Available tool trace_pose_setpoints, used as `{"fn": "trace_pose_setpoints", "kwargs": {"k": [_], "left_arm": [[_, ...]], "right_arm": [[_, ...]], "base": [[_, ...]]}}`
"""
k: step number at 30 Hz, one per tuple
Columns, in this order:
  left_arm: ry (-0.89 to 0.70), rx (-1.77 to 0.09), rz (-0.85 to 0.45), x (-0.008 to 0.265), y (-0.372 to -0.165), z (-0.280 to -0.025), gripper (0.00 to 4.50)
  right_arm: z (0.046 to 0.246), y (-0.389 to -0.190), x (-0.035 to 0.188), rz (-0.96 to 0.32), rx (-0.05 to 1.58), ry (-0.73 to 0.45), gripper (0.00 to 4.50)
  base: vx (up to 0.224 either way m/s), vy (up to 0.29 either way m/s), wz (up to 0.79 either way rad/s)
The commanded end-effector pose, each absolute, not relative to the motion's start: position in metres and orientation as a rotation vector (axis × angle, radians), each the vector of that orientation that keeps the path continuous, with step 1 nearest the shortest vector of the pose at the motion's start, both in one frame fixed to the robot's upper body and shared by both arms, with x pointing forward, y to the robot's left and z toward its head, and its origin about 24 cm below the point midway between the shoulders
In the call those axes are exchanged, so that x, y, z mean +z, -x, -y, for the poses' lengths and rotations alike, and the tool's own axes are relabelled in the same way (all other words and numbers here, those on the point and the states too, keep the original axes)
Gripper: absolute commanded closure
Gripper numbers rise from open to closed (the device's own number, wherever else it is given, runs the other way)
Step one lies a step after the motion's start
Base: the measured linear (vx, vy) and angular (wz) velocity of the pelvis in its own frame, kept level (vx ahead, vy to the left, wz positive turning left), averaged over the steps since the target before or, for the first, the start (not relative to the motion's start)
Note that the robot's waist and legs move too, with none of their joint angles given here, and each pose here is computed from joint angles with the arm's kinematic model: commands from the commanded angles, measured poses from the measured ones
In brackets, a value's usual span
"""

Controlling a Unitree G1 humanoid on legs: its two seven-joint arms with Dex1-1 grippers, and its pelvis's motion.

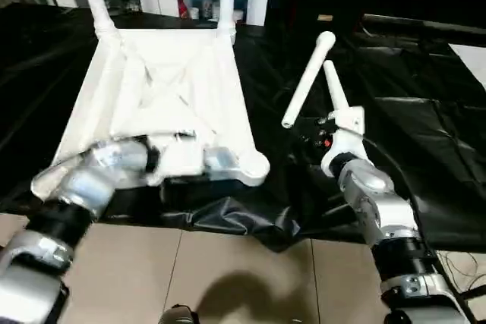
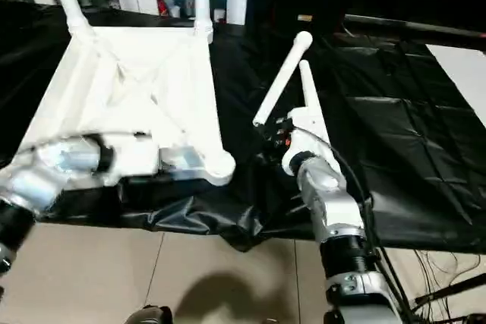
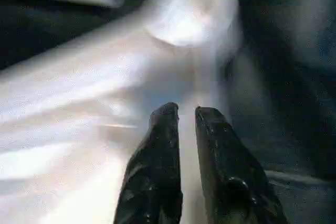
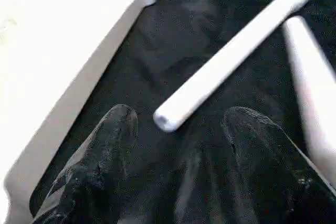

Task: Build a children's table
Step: Pick table leg

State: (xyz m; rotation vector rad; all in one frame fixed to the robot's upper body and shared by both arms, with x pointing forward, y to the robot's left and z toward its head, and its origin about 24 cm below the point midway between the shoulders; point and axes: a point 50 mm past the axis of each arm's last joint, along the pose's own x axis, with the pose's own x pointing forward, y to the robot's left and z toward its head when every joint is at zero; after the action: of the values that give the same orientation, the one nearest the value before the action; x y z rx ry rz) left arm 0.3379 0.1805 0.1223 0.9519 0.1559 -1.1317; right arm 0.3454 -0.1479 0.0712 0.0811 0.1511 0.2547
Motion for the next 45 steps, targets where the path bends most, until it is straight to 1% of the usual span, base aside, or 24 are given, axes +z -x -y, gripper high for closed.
{"fn": "trace_pose_setpoints", "kwargs": {"k": [1,4,7,9,11,12,13,14,16,17,18,19,22,23,24,25,27,29,30,32,34,36,40,45], "left_arm": [[-0.936,-1.106,-0.069,0.143,-0.339,-0.182,3.52],[-0.912,-1.067,-0.024,0.155,-0.34,-0.185,3.3],[-0.898,-1.021,-0.006,0.162,-0.339,-0.19,3.3],[-0.815,-0.979,0.042,0.169,-0.337,-0.189,3.3],[-0.663,-0.922,0.075,0.173,-0.338,-0.181,3.3],[-0.44,-0.801,0.091,0.172,-0.344,-0.172,3.3],[-0.397,-0.779,0.09,0.171,-0.345,-0.171,3.3],[-0.265,-0.738,0.093,0.168,-0.347,-0.165,3.3],[-0.107,-0.654,0.142,0.162,-0.347,-0.157,3.3],[-0.102,-0.629,0.138,0.159,-0.346,-0.157,3.3],[-0.072,-0.526,0.117,0.145,-0.344,-0.152,3.3],[-0.067,-0.448,0.134,0.137,-0.341,-0.151,3.3],[-0.07,-0.4,0.162,0.134,-0.338,-0.151,3.3],[-0.046,-0.374,0.14,0.128,-0.336,-0.151,3.3],[-0.052,-0.361,0.151,0.122,-0.331,-0.149,3.3],[-0.052,-0.361,0.151,0.122,-0.331,-0.149,3.3],[-0.078,-0.359,0.101,0.116,-0.33,-0.142,3.3],[-0.09,-0.376,0.08,0.115,-0.331,-0.135,3.3],[-0.112,-0.399,0.08,0.117,-0.332,-0.128,3.3],[-0.125,-0.404,0.076,0.116,-0.333,-0.126,3.3],[-0.112,-0.402,0.081,0.117,-0.334,-0.125,3.3],[-0.056,-0.401,0.083,0.117,-0.333,-0.123,3.3],[-0.049,-0.39,0.064,0.114,-0.33,-0.121,3.3],[-0.028,-0.407,0.058,0.113,-0.329,-0.118,3.3]], "right_arm": [[0.151,-0.348,0.081,-0.125,0.234,-0.065,1.58],[0.154,-0.349,0.083,-0.139,0.206,-0.034,1.58],[0.156,-0.35,0.084,-0.144,0.184,-0.012,1.58],[0.156,-0.351,0.086,-0.151,0.169,0.01,1.58],[0.156,-0.351,0.089,-0.157,0.161,0.024,1.58],[0.156,-0.35,0.093,-0.19,0.16,0.069,1.58],[0.156,-0.35,0.094,-0.196,0.16,0.077,1.58],[0.155,-0.349,0.097,-0.202,0.169,0.118,1.58],[0.153,-0.344,0.103,-0.197,0.24,0.108,1.58],[0.153,-0.343,0.104,-0.184,0.247,0.117,1.58],[0.155,-0.337,0.11,-0.092,0.268,0.136,1.58],[0.157,-0.33,0.109,-0.059,0.264,0.114,1.58],[0.157,-0.325,0.105,-0.07,0.253,0.095,1.58],[0.156,-0.32,0.102,-0.074,0.241,0.088,1.58],[0.152,-0.31,0.093,-0.094,0.23,0.055,1.58],[0.152,-0.31,0.093,-0.094,0.23,0.055,1.58],[0.149,-0.304,0.088,-0.121,0.199,-0.022,1.58],[0.148,-0.303,0.088,-0.131,0.185,-0.055,1.58],[0.149,-0.301,0.088,-0.13,0.184,-0.058,1.58],[0.149,-0.301,0.089,-0.128,0.189,-0.05,1.58],[0.149,-0.3,0.089,-0.122,0.196,-0.038,1.58],[0.148,-0.3,0.092,-0.114,0.21,-0.038,1.58],[0.149,-0.3,0.094,-0.111,0.21,-0.039,1.58],[0.144,-0.299,0.095,-0.106,0.226,-0.034,1.58]], "base": [[0.0,0.0,0.0],[0.0,0.0,0.0],[0.0,0.0,0.0],[0.0,0.0,0.0],[0.0,0.0,0.0],[0.0,0.0,0.0],[0.0,0.0,0.0],[0.0,0.0,0.0],[0.0,0.0,0.0],[0.0,0.0,0.0],[0.0,0.0,0.0],[0.0,0.0,0.0],[0.0,0.0,0.0],[0.0,0.0,0.0],[0.0,0.0,0.0],[0.0,0.0,0.0],[0.0,0.0,0.0],[0.0,0.0,0.0],[0.0,0.0,0.0],[0.0,0.0,0.0],[0.0,0.0,0.0],[0.0,0.0,0.0],[0.013,0.002,-0.02],[0.072,0.011,-0.05]]}}
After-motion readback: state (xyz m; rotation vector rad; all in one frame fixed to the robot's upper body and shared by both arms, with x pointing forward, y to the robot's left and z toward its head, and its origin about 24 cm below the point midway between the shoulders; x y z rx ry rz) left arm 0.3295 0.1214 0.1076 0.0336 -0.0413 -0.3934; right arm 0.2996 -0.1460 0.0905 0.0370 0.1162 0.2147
